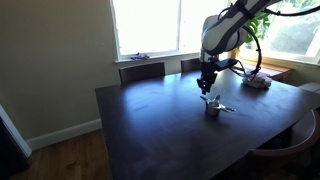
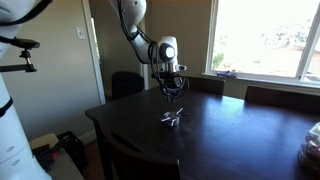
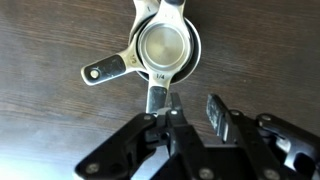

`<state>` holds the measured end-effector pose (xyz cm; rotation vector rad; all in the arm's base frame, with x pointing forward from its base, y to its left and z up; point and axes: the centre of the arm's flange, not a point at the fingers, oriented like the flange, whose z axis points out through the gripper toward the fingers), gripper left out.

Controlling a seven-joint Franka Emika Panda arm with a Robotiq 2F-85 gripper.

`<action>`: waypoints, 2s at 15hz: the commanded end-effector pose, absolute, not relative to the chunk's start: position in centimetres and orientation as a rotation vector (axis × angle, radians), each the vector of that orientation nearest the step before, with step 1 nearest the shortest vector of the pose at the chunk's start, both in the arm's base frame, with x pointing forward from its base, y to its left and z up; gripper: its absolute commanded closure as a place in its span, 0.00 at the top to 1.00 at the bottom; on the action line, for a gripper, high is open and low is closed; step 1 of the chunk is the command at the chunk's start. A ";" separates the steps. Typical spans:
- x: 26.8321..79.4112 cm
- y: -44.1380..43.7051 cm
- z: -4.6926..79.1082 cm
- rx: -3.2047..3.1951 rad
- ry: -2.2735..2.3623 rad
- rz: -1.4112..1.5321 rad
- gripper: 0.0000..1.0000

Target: Unstack the pots on the table

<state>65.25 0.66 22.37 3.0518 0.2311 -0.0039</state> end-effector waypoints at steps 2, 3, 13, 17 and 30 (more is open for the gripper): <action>63.8 0.0 20.1 2.998 0.197 -0.086 0.30; 63.6 -0.1 19.5 2.995 0.196 -0.103 0.28; 62.7 -0.3 16.5 3.012 0.207 -0.161 0.41; 62.8 -0.4 16.0 3.013 0.206 -0.166 0.42; 62.7 -1.0 14.8 3.008 0.201 -0.191 0.13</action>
